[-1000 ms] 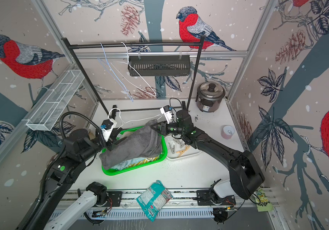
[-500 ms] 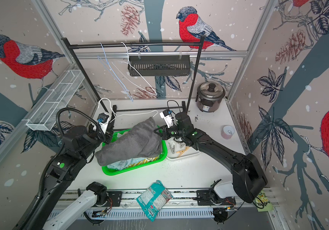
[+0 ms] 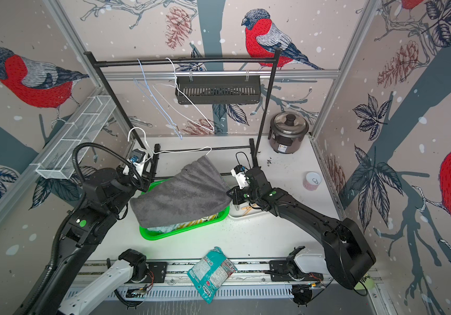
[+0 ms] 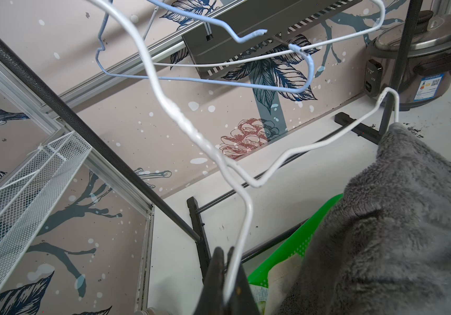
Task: Remove the clothespins securing towels to the hanger
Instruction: Remove the towel from the hanger.
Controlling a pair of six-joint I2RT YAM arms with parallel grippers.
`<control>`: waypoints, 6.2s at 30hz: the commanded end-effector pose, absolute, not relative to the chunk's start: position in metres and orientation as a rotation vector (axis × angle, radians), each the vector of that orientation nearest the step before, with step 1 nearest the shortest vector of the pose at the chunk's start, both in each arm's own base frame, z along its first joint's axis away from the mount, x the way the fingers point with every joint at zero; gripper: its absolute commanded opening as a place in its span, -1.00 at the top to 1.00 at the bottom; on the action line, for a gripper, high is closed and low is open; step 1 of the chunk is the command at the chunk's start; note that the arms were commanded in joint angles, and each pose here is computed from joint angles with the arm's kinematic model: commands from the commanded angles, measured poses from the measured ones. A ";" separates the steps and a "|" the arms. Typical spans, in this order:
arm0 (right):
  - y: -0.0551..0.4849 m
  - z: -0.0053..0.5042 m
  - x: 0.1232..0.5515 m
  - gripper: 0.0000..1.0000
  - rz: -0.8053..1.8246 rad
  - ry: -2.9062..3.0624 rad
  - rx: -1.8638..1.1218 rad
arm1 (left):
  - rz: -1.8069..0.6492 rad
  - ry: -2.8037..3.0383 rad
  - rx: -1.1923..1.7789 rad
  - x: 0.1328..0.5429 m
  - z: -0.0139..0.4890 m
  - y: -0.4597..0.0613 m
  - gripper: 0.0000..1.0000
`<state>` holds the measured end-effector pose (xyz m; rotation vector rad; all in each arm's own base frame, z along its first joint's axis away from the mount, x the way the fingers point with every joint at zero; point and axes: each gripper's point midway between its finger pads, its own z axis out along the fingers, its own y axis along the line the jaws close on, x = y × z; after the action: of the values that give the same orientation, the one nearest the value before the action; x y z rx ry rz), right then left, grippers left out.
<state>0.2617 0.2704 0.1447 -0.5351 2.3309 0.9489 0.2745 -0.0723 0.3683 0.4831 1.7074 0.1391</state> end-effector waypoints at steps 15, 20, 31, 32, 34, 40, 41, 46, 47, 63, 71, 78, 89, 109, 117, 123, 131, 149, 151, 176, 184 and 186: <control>0.274 0.241 0.267 -0.06 1.021 1.998 -0.663 | 0.013 1.508 0.566 0.260 0.404 -0.097 1.00; 0.255 0.294 0.283 -0.57 1.003 1.802 -0.627 | -0.029 1.501 0.608 0.258 0.393 -0.106 1.00; 0.318 0.313 0.302 -0.80 1.199 1.667 -0.770 | -0.059 1.478 0.629 0.254 0.395 -0.111 1.00; 0.325 0.314 0.304 -0.80 1.211 1.661 -0.786 | -0.061 1.477 0.628 0.254 0.395 -0.111 1.00; 0.338 0.315 0.306 -0.80 1.227 1.653 -0.815 | -0.062 1.478 0.625 0.253 0.396 -0.111 1.00; 0.357 0.308 0.313 -0.75 1.285 1.664 -0.796 | -0.061 1.480 0.622 0.254 0.393 -0.111 1.00; 0.358 0.307 0.314 -0.69 1.295 1.670 -0.789 | -0.063 1.479 0.623 0.254 0.393 -0.111 1.00; 0.369 0.304 0.313 -0.38 1.299 1.697 -0.806 | -0.067 1.476 0.627 0.255 0.393 -0.113 1.00; 0.371 0.302 0.311 -0.29 1.296 1.702 -0.815 | -0.065 1.479 0.628 0.256 0.392 -0.113 1.00; 0.345 0.255 0.260 0.96 1.211 1.907 -0.870 | 0.097 1.559 0.365 0.282 0.401 -0.072 1.00; 0.298 0.200 0.242 0.97 1.012 2.080 -0.758 | 0.137 1.567 0.344 0.284 0.403 -0.065 1.00; 0.254 0.146 0.252 0.97 0.800 2.277 -0.646 | 0.140 1.540 0.342 0.281 0.419 -0.064 1.00; 0.284 0.189 0.240 0.97 1.003 2.085 -0.773 | 0.093 1.509 0.407 0.275 0.417 -0.076 1.00; 0.351 0.292 0.170 0.87 1.331 1.576 -1.165 | 0.029 1.491 0.492 0.248 0.415 -0.083 1.00; 0.374 0.210 0.221 0.86 1.227 1.953 -1.050 | 0.025 1.523 0.526 0.252 0.397 -0.087 1.00; 0.378 0.178 0.235 0.22 1.141 2.078 -1.044 | 0.029 1.539 0.534 0.253 0.389 -0.087 1.00; 0.333 0.238 0.251 -0.72 0.801 1.883 -1.000 | 0.028 1.539 0.542 0.250 0.388 -0.088 1.00; 0.459 0.291 0.230 -0.97 0.902 1.532 -1.092 | 0.003 1.526 0.550 0.249 0.391 -0.091 1.00; 0.467 0.288 0.237 -0.87 0.873 1.543 -1.082 | 0.003 1.524 0.549 0.249 0.392 -0.091 1.00; 0.418 0.167 0.194 0.96 0.683 1.854 -1.313 | 0.179 1.433 0.324 0.245 0.461 -0.048 1.00; 0.425 0.148 0.208 0.95 0.647 1.919 -1.321 | 0.167 1.426 0.308 0.243 0.465 -0.047 1.00; 0.428 0.139 0.215 0.96 0.621 1.965 -1.329 | 0.167 1.427 0.310 0.242 0.465 -0.047 1.00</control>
<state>0.2092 0.4313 0.1537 -1.3158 1.8917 0.6708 0.2450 -0.0506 0.4501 0.3432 1.4742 0.1631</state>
